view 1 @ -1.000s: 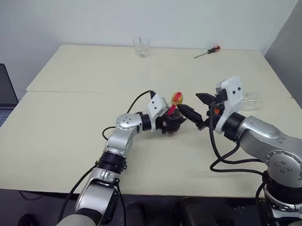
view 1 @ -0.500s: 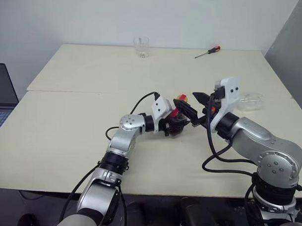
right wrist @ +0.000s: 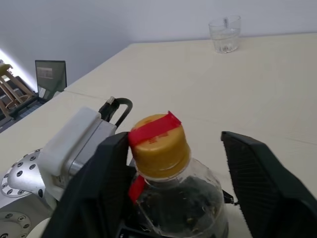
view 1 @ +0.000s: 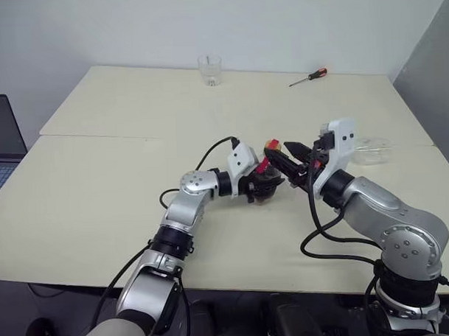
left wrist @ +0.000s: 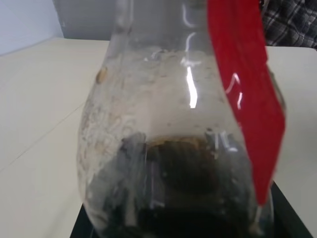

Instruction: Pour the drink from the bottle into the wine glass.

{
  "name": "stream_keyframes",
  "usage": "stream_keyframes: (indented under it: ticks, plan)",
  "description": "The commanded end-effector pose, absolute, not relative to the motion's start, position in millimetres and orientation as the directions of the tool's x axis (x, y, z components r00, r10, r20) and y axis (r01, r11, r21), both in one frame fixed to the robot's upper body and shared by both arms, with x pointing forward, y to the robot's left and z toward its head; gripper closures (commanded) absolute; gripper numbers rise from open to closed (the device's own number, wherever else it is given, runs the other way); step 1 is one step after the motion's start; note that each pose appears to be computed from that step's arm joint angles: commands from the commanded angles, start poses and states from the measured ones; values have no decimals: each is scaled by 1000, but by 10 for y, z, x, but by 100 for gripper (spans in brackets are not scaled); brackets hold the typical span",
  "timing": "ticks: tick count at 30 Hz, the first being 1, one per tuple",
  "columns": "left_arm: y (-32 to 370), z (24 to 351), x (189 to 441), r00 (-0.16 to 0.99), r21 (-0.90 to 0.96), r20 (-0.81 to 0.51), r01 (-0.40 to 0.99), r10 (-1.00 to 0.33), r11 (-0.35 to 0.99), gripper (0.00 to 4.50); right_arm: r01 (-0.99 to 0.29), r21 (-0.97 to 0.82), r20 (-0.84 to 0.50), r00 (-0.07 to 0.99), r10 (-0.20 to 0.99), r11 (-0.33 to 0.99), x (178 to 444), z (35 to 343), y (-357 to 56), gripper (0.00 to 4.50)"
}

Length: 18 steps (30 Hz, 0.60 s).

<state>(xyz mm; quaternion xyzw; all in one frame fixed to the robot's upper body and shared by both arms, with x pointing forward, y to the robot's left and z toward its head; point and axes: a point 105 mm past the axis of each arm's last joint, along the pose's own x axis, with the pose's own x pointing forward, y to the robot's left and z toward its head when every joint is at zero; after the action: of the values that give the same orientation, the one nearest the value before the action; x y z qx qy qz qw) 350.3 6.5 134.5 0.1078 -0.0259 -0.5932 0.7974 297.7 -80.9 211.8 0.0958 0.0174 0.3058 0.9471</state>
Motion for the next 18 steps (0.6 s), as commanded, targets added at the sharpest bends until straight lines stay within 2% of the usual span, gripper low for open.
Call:
stream_keyframes:
  ticks: [1,4,8,11,14,18]
  plan:
    - [18,1565,3499,286,253,-23,929,-958,271,284,-568,154,71,822,565,808,2985,2254,-879,240]
    - [6,1575,3499,283,252,-21,930,-959,269,285,-575,144,73,818,571,805,2991,2275,-878,240]
    - [-4,1595,3510,287,253,-14,928,-958,274,290,-582,130,84,813,576,803,2996,2314,-885,324]
    - [-12,1596,3492,274,249,-17,932,-961,262,295,-609,95,81,793,603,788,3009,2344,-887,326]
    - [-8,1592,3456,245,227,-29,946,-969,232,295,-704,41,56,710,702,709,2976,2360,-831,326]
    - [33,1587,3430,228,216,-42,953,-973,214,299,-857,-22,-2,515,857,515,2954,2337,-818,326]
